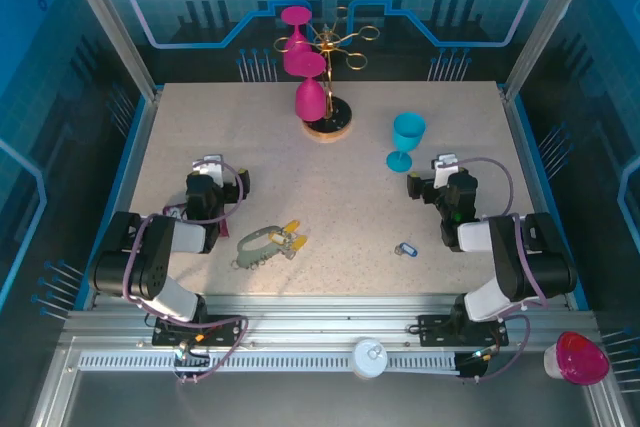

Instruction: Put the keys on the keyring

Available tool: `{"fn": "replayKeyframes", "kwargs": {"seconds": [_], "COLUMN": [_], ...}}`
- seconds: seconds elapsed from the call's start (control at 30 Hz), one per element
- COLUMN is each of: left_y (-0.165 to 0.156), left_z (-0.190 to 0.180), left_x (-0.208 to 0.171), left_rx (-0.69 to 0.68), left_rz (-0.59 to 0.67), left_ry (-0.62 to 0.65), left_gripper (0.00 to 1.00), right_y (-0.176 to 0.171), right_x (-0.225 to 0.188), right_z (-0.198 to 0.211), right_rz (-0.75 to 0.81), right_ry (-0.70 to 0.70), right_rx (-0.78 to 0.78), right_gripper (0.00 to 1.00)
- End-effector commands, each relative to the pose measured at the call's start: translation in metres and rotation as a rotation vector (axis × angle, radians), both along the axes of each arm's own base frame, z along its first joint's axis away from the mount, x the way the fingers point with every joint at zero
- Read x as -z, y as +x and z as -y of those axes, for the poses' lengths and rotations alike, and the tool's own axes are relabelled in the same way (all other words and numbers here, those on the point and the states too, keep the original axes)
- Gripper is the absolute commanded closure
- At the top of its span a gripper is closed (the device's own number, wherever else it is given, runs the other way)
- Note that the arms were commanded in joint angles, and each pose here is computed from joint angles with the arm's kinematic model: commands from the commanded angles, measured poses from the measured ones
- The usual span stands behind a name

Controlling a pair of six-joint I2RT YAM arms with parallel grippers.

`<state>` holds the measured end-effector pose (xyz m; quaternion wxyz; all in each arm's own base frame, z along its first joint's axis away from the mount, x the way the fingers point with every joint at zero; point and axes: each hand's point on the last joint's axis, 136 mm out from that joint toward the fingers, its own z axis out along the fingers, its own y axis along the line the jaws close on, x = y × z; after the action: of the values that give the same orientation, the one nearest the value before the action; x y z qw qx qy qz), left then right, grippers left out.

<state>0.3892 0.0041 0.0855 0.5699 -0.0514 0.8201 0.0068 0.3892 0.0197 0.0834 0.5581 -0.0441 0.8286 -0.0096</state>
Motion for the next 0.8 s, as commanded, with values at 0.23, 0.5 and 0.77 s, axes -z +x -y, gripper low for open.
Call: {"fn": "replayKeyframes", "kwargs": {"seconds": [0.23,0.5,0.77], "left_y": [0.0088,0.0090,0.0088], "left_z": [0.0002,0.0002,0.0004], "left_x": [-0.0104,-0.0111,-0.0101], "left_rx": [0.008,0.007,0.008], "left_rz": [0.038,0.040,0.036], "left_ry": [-0.013,-0.013,-0.015], "left_gripper": [0.01,0.01,0.01], "right_y": [0.0096,0.0098,0.0099], "right_x": [-0.0151,-0.0150,-0.0153], "right_z": [-0.0057,-0.0057,-0.0051], "right_rz": [0.057,0.057,0.057], "right_ry": [-0.008,-0.008,-0.007], "right_rx": [-0.013,-0.013,-0.011], "right_gripper": [0.00,0.00,0.00]}}
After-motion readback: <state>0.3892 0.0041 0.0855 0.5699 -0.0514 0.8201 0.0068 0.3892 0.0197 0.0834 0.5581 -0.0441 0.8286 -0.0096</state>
